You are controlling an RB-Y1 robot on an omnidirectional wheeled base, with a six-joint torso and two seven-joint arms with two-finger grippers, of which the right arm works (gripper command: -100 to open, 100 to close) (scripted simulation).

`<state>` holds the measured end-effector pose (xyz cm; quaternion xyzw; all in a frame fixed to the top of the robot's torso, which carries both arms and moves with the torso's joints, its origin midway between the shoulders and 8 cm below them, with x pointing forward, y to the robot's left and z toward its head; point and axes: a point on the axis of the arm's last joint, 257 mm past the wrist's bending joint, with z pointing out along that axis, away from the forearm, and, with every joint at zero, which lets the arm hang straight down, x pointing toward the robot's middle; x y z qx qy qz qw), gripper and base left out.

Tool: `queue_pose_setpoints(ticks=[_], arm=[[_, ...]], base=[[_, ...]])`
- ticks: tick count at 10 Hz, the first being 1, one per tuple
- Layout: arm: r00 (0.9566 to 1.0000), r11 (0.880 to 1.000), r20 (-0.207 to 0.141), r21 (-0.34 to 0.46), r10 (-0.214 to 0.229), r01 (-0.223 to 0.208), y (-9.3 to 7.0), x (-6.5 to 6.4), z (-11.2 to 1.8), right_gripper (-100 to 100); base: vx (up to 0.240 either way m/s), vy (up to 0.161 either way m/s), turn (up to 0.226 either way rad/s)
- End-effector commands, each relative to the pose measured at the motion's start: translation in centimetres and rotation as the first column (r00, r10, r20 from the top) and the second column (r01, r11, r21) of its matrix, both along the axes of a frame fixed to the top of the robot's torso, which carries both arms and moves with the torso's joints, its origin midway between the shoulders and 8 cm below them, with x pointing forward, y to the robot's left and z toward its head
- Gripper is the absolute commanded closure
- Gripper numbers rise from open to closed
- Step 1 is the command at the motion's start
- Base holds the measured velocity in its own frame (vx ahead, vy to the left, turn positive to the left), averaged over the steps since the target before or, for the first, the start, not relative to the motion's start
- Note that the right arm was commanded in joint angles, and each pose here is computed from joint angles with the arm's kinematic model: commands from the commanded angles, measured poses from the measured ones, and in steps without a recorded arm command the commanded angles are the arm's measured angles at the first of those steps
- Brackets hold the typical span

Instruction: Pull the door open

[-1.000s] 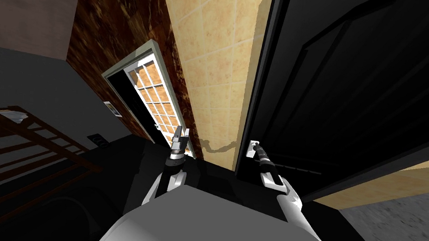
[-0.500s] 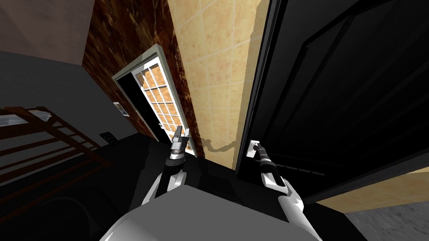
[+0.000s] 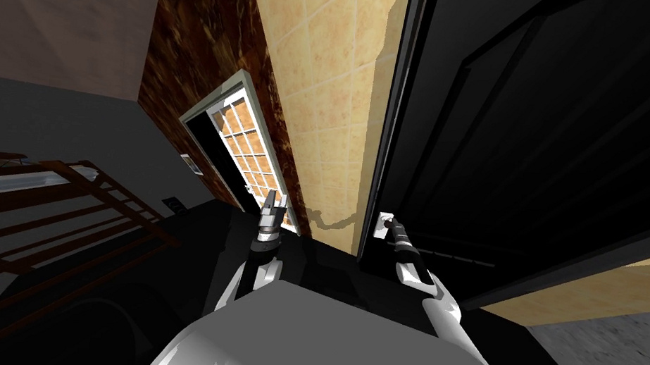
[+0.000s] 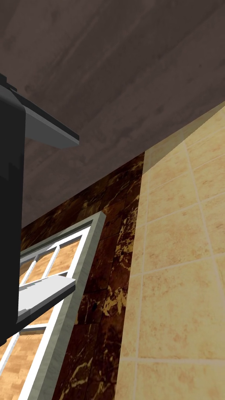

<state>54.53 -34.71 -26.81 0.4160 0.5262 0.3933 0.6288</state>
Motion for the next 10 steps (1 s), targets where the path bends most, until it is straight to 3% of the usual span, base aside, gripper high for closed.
queue_pose_setpoints(ticks=[1, 7, 8, 10], arm=[[0.9993, 0.995, 0.019, 0.094, 0.031, -0.033, 2.12, 0.46, 0.32, 100], [0.9993, 0.995, 0.019, 0.094, 0.031, -0.033, 2.12, 0.46, 0.32, 100], [0.9991, 0.985, 0.031, 0.169, 0.029, -0.033, 1.84, 0.38, 0.38, 100], [0.9991, 0.985, 0.031, 0.169, 0.029, -0.033, 1.84, 0.38, 0.38, 100]], base=[[-0.038, -0.019, 0.087], [-0.009, -0.004, 0.007], [-0.029, -0.022, 0.108], [-0.034, -0.033, 0.026]])
